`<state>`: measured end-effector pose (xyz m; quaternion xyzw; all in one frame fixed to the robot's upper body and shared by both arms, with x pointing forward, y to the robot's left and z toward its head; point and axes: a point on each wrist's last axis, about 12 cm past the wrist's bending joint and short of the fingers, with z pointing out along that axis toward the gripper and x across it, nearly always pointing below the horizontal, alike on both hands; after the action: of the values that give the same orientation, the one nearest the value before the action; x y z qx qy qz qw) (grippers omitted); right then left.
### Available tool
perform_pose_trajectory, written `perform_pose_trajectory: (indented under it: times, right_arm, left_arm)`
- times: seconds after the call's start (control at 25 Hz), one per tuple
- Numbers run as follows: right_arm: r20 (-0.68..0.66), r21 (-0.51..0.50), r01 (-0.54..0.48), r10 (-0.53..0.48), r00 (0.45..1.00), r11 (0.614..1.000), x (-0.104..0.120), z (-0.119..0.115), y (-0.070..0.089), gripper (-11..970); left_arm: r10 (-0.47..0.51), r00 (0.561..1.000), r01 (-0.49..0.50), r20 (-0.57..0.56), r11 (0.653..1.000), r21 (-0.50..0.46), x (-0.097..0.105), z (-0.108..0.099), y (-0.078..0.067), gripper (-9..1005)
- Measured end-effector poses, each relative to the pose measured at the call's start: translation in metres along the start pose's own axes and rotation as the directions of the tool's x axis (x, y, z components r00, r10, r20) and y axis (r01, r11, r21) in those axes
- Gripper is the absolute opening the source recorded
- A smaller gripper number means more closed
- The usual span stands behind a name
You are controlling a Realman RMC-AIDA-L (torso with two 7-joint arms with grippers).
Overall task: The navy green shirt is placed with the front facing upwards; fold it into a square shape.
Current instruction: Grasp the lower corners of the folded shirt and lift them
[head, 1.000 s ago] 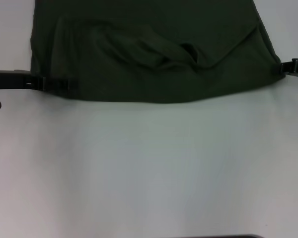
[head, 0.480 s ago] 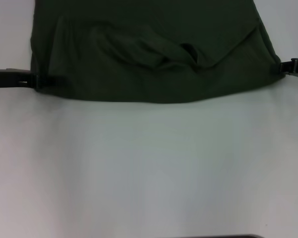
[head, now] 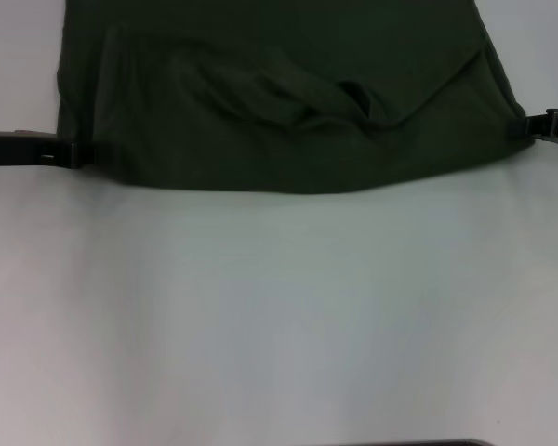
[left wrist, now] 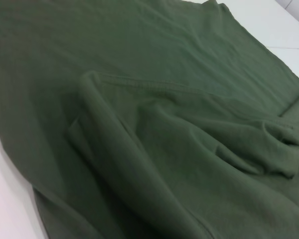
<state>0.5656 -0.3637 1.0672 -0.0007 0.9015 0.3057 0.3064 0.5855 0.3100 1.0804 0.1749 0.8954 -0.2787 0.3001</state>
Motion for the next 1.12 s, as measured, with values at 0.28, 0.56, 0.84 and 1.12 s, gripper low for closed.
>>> perform_pose_trajectory:
  times: [0.28,0.56,0.84,1.12]
  right_arm:
    - [-0.002,-0.003,0.008,-0.008,1.0,1.0,0.001,0.0,0.0,29]
    - [-0.023,-0.057,0.025,-0.027,0.999,0.998,0.012,-0.008,0.0,30]
    - [-0.021,-0.093,0.029,-0.031,0.999,0.995,0.025,-0.026,-0.005,30]
    - [-0.045,-0.143,0.023,-0.03,0.999,0.989,0.048,-0.042,-0.007,29]
  left_arm:
    - [0.0,1.0,0.0,-0.009,1.0,0.003,0.002,-0.002,0.001,54]
    - [-0.007,0.999,0.011,-0.047,0.998,0.067,0.011,-0.012,-0.002,44]
    - [-0.013,0.997,0.024,-0.079,0.99,0.136,0.023,-0.027,-0.008,44]
    - [-0.03,0.992,0.057,-0.121,0.973,0.224,0.042,-0.046,-0.014,45]
